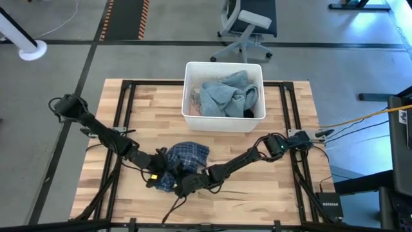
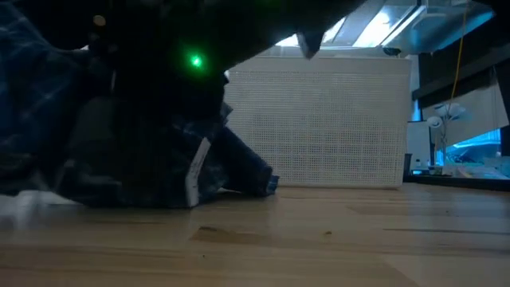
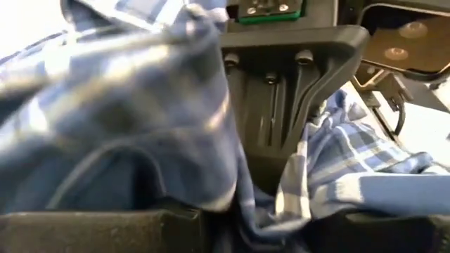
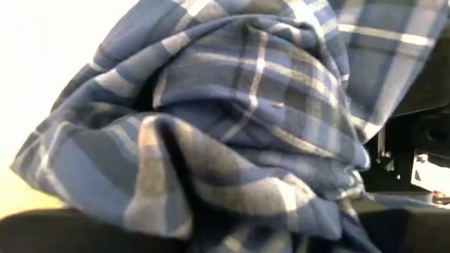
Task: Sort clothes
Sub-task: Put the blue pajamas into the white laundry bin
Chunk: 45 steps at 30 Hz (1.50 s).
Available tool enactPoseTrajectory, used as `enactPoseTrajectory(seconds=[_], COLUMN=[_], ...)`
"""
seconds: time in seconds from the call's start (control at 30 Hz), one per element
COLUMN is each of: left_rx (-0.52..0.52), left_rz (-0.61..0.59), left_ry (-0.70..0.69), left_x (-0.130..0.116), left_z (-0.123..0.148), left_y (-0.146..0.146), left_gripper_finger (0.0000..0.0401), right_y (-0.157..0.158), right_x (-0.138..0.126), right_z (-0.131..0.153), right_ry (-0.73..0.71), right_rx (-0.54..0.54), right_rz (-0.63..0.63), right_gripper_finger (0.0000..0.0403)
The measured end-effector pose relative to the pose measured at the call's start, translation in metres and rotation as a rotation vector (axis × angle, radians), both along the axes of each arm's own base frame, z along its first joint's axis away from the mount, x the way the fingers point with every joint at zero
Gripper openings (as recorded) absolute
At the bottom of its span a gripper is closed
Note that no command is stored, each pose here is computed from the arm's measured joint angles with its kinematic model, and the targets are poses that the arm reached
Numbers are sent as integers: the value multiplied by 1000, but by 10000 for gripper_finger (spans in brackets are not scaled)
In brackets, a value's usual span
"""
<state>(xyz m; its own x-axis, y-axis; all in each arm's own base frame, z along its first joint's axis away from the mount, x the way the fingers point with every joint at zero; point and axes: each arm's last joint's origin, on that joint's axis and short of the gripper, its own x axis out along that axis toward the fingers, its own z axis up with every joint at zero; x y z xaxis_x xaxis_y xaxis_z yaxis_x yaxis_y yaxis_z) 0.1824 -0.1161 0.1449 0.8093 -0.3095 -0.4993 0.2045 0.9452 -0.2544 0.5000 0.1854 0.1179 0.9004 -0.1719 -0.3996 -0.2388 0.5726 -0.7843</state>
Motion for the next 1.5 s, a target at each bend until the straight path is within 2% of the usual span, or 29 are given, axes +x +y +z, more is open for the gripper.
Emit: enactPoseTrajectory(seconds=[0.17,0.33,0.47,0.57,0.7,0.87,1.0,1.07,1.2,1.3,1.37,1.5], left_rx=[-18,-1,-28,-15,52,172,283,346,462,536,557,530], left_rz=[0,-41,-62,-30,66,169,196,209,228,248,271,331], left_ry=[45,36,-105,-194,-311,-481,-597,-642,-689,-714,-726,-787], left_x=[-7,-19,-30,-40,-52,-60,-62,-62,-61,-58,-57,-57], left_z=[5,16,41,58,73,90,102,106,110,113,114,122], left_y=[3,10,18,27,41,56,63,67,72,75,77,81], left_gripper_finger=[132,131,131,131,131,131,131,131,131,131,131,131], right_y=[6,15,23,33,44,40,22,8,-34,-71,-97,-154], right_x=[-7,-15,-28,-40,-56,-78,-91,-98,-115,-122,-125,-138], right_z=[16,23,54,72,79,139,172,196,255,279,290,317], right_ry=[21,43,34,30,54,-37,-75,-102,-200,-223,-230,-287], right_rx=[-6,-17,-38,-66,-138,-168,-204,-180,-119,-134,-139,-86], right_rz=[7,10,-29,-77,-126,-231,-338,-358,-420,-489,-532,-591], right_gripper_finger=[86,85,85,86,84,87,89,88,84,84,86,84])
